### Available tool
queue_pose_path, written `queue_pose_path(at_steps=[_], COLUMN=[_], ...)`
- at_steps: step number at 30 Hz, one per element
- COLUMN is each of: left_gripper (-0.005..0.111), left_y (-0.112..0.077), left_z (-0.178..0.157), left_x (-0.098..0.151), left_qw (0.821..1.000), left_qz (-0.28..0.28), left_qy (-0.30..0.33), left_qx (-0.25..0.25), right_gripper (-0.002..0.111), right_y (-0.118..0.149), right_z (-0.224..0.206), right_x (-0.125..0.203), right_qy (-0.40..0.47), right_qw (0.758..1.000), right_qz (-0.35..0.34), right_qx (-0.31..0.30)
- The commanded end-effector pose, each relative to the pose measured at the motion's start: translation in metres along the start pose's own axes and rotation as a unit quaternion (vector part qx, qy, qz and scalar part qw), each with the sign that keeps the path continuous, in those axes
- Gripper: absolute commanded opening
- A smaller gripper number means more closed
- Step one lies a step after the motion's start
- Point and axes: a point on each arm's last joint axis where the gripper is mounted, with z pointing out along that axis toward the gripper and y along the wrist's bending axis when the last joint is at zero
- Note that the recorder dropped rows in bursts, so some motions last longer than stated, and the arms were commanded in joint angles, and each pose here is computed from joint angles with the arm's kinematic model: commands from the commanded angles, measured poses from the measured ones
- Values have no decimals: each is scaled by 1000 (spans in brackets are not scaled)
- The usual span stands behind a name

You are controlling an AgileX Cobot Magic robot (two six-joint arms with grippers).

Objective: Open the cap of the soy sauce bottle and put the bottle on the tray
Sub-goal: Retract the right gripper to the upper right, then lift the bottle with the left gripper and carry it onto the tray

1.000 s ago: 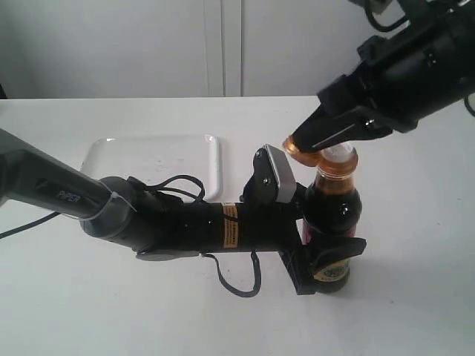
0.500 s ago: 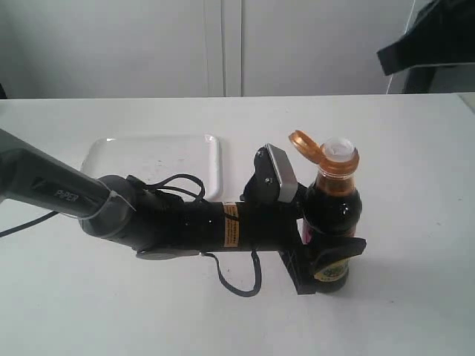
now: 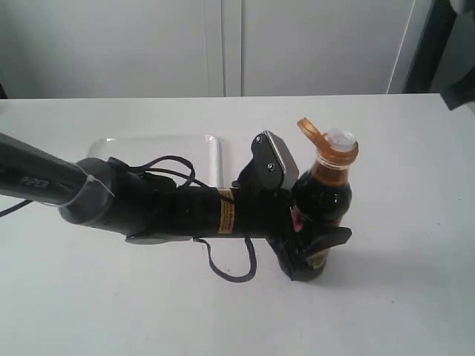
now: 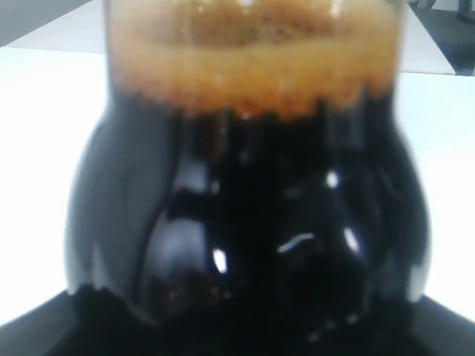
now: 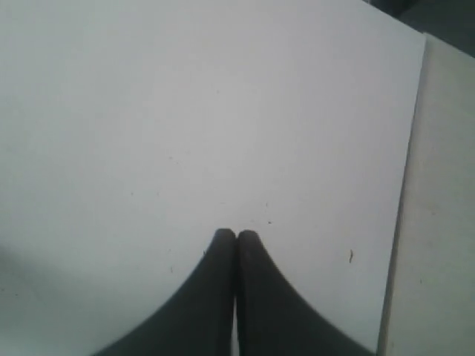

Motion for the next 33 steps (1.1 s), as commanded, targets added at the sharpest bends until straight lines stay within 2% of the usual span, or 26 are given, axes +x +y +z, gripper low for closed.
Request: queue_pose_path(at_steps=[1, 5, 11, 16, 26, 33], left_gripper=[0, 0, 0, 0, 0, 0], left_y=[0, 5, 25, 47, 92, 117], left_z=[-15, -27, -49, -66, -108, -137], left_x=[-48, -66, -80, -77, -67, -58], left_qw=[996, 994, 988, 986, 979, 974], left_qz=[19, 34, 27, 4, -7, -9], left_qy=[-84, -105, -144, -146, -144, -132], left_qx=[-7, -24, -45, -77, -145, -186], right_gripper=[0, 0, 0, 0, 0, 0], right_y=[-6, 2, 8, 11, 14, 13], right_z=[16, 27, 44, 57, 73, 73], right_x=[10, 13, 19, 23, 24, 23], right_qy=[4, -32, -79, -81, -69, -73], right_qw=[999, 997, 992, 991, 991, 991], right_qz=[32, 65, 94, 106, 112, 112], right_qx=[-3, -21, -20, -23, -30, -28])
